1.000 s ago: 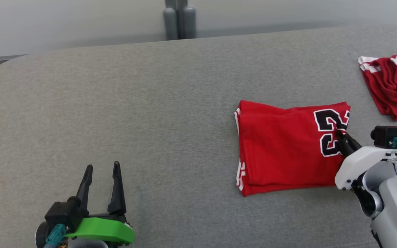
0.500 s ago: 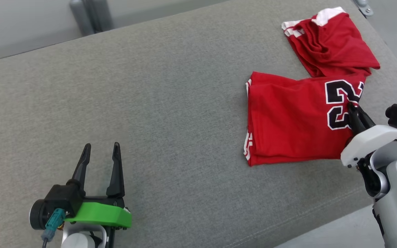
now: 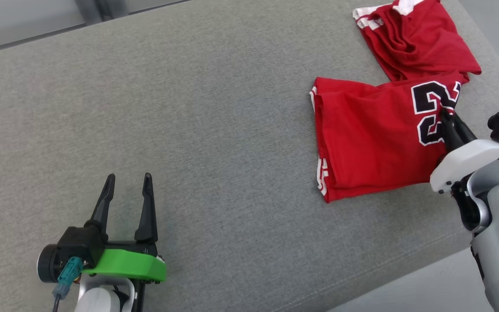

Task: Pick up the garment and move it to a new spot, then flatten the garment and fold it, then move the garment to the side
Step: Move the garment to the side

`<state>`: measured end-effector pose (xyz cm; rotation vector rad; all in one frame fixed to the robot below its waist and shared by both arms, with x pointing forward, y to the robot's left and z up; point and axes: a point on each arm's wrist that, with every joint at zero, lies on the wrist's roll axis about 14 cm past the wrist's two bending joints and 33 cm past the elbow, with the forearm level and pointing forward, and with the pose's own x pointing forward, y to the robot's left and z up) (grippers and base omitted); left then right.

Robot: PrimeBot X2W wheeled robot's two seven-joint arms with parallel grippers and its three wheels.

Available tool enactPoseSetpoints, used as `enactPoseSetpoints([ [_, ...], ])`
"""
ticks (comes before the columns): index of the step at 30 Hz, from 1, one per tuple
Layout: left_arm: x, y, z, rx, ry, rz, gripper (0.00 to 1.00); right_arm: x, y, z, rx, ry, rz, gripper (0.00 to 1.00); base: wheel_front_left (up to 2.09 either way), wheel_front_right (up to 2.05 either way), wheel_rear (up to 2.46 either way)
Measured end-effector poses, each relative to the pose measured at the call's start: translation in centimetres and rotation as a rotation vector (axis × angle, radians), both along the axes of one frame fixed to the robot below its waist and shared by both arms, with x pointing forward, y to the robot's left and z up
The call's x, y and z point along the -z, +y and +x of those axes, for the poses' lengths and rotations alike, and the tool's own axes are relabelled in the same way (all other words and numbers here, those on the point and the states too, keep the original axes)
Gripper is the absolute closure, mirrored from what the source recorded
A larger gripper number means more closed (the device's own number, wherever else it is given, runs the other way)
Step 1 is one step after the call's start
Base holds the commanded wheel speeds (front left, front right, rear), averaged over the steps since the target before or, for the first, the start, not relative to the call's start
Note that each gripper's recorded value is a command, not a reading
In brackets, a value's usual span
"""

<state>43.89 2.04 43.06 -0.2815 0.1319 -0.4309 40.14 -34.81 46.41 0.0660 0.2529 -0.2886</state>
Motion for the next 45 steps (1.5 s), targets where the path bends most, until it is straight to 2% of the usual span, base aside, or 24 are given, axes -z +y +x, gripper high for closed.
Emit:
enactPoseSetpoints([
  [10, -1.1, 3.4, -0.6, -0.098, -0.016, 0.011, 0.00, -4.2, 0.8, 5.7, -0.071, -0.081, -0.061, 1.00, 0.00, 0.00, 0.00],
  [19, -1.1, 6.0, -1.2, -0.169, -0.013, 0.027, 0.00, -7.0, -1.7, 9.3, -0.038, -0.107, -0.148, 1.00, 0.00, 0.00, 0.00],
  [23, -0.5, 7.3, -1.4, -0.202, 0.001, 0.041, 0.00, -8.0, -4.3, 11.0, -0.005, -0.096, -0.234, 1.00, 0.00, 0.00, 0.00],
  [30, 1.0, 8.4, -1.0, -0.225, 0.031, 0.061, 0.00, -7.7, -8.1, 12.4, 0.068, -0.055, -0.308, 1.00, 0.00, 0.00, 0.00],
  [41, 3.6, 10.4, -0.7, -0.271, 0.090, 0.100, 0.00, -3.4, -11.6, 12.9, 0.196, 0.037, -0.327, 1.00, 0.00, 0.00, 0.00],
  [42, 3.9, 10.6, -0.8, -0.275, 0.095, 0.104, 0.00, -3.1, -11.9, 12.8, 0.208, 0.040, -0.331, 0.88, 0.00, 0.00, 0.00],
  [43, 4.1, 10.8, -0.8, -0.279, 0.100, 0.108, 0.00, -2.6, -12.2, 12.6, 0.224, 0.049, -0.329, 0.39, 0.00, 0.00, 0.00],
  [44, 4.2, 10.9, -0.8, -0.281, 0.104, 0.110, 0.00, -2.2, -12.5, 12.5, 0.234, 0.060, -0.328, 0.02, 0.00, 0.00, 0.00],
  [45, 4.4, 11.0, -0.8, -0.283, 0.108, 0.115, 0.00, -1.6, -12.7, 12.2, 0.243, 0.079, -0.330, 0.00, 0.00, 0.00, 0.00],
])
